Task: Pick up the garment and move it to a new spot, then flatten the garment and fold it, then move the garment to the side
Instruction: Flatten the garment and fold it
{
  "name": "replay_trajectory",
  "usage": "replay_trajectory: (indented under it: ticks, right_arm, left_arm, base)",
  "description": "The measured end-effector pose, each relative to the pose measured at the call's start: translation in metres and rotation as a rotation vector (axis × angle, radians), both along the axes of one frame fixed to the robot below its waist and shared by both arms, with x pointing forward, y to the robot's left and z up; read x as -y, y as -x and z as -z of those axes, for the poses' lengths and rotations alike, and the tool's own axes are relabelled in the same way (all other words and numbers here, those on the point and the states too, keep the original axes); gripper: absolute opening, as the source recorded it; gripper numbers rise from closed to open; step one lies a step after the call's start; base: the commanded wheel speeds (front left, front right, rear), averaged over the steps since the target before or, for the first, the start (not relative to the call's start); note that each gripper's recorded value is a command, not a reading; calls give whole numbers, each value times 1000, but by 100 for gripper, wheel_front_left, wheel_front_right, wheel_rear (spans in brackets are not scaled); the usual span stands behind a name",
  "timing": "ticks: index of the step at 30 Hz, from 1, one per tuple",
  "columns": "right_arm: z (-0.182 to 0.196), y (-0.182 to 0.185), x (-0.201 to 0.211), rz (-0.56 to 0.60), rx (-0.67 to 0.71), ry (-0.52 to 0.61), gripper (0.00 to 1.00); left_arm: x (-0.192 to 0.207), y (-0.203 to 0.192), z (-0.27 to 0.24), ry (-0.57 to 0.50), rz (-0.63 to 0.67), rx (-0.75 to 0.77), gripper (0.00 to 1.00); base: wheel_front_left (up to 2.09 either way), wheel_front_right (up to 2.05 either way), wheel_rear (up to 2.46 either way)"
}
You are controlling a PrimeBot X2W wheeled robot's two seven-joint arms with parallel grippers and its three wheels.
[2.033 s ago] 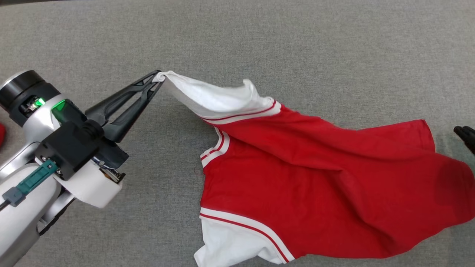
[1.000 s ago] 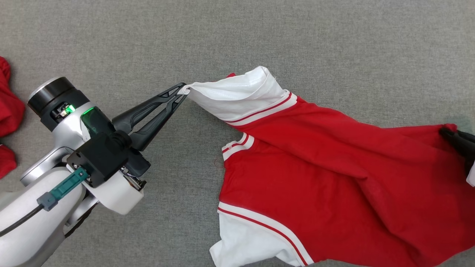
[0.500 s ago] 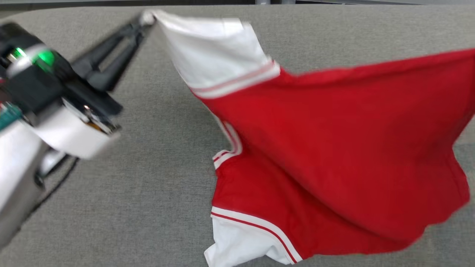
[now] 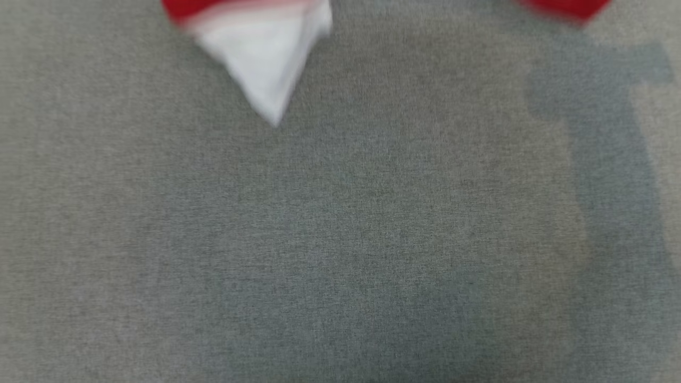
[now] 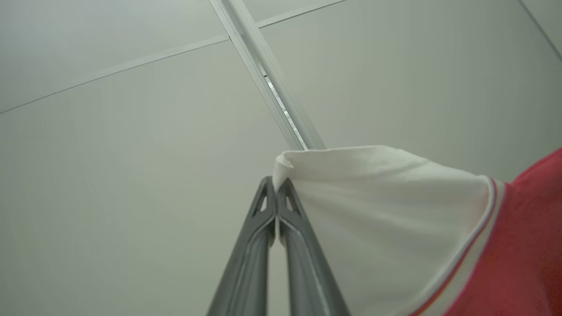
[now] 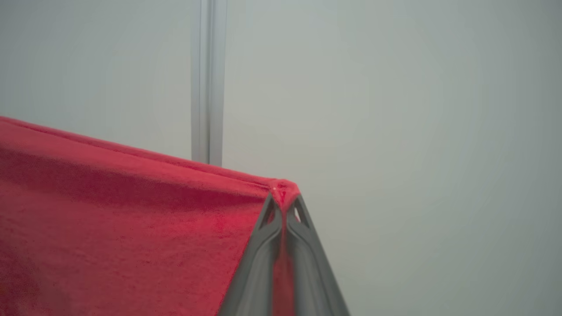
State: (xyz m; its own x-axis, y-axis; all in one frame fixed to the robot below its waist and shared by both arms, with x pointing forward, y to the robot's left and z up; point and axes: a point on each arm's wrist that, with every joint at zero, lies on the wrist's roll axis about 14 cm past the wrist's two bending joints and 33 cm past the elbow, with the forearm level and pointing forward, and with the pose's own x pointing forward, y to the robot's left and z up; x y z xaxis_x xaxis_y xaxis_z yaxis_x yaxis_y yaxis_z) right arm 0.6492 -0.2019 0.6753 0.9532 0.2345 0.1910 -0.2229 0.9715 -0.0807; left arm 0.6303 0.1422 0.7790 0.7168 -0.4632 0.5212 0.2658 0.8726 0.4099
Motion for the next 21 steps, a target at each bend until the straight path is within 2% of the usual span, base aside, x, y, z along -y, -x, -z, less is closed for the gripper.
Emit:
replay_trajectory:
  ticks: [3, 6, 10, 14, 18, 21]
  right_arm:
    - [-33, -23, -2, 31, 156, 48, 0]
    - [-22, -43, -11, 27, 182, 81, 0]
    - [36, -62, -29, -23, 100, 66, 0]
    - [104, -64, -35, -54, -35, 58, 0]
    - [158, -50, -22, -42, -159, 61, 0]
    - [198, -26, -10, -32, -257, 66, 0]
  left_arm:
    - [12, 1, -56, 27, -2, 181, 0]
    - [16, -1, -63, 64, 2, 259, 0]
    - [23, -24, 13, 35, 23, 124, 0]
    - [14, -32, 96, 10, 9, -58, 0]
    - [14, -12, 172, -15, 35, -243, 0]
    - [12, 16, 221, -23, 58, -382, 0]
  base:
    - [0, 0, 0]
    - [0, 0, 0]
    - [0, 0, 0]
    - [0, 0, 0]
    - [0, 0, 0]
    - [0, 0, 0]
